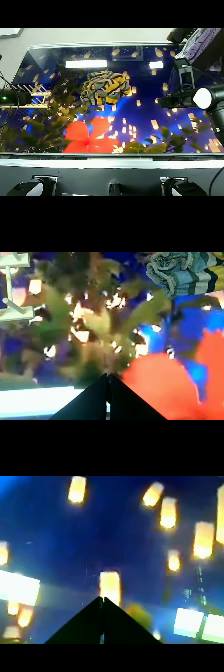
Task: Fold the clothes and pants, and hang the long-sleeved shirts on hangers.
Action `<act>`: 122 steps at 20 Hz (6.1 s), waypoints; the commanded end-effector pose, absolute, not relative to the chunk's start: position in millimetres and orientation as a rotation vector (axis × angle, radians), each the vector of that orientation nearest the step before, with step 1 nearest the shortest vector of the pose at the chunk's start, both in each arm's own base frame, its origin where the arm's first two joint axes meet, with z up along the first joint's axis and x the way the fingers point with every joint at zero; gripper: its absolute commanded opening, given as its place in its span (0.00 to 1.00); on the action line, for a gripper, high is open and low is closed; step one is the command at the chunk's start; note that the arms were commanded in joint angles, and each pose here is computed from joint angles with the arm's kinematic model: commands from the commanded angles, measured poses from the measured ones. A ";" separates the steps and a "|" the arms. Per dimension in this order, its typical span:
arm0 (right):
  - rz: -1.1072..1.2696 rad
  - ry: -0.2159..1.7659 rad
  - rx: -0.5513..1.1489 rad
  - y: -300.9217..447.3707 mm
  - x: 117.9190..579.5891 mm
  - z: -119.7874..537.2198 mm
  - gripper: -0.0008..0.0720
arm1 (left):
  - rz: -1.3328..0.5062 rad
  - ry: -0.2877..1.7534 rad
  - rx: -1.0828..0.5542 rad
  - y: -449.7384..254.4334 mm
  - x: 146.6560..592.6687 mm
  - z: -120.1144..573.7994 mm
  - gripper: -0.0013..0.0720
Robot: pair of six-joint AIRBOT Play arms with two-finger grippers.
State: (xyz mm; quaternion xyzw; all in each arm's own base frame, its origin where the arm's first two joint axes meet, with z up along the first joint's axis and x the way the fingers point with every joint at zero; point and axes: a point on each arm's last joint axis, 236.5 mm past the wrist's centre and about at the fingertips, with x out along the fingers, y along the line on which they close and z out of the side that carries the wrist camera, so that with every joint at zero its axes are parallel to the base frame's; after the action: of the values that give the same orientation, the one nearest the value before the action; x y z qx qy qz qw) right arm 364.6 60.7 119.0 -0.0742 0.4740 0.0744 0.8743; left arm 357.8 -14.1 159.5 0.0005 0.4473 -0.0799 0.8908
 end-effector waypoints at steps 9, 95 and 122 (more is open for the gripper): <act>0.157 0.989 -0.155 61.2 364.3 119.1 0.05 | -0.087 0.993 -0.144 -8.8 356.7 139.7 1.00; -0.037 0.230 0.553 20.7 426.3 386.4 0.05 | 0.075 0.166 -0.533 43.7 389.6 372.8 0.04; -0.024 1.407 0.689 -6.6 287.7 -21.9 0.76 | 0.025 1.172 -0.767 -56.8 305.8 10.7 1.00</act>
State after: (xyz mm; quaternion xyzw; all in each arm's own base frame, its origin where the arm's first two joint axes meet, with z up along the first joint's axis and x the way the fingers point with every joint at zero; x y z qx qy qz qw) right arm 336.3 -46.4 20.0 0.2318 0.6172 -0.0466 0.7505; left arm 365.0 -26.7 37.1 -0.3270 0.5163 0.0318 0.7909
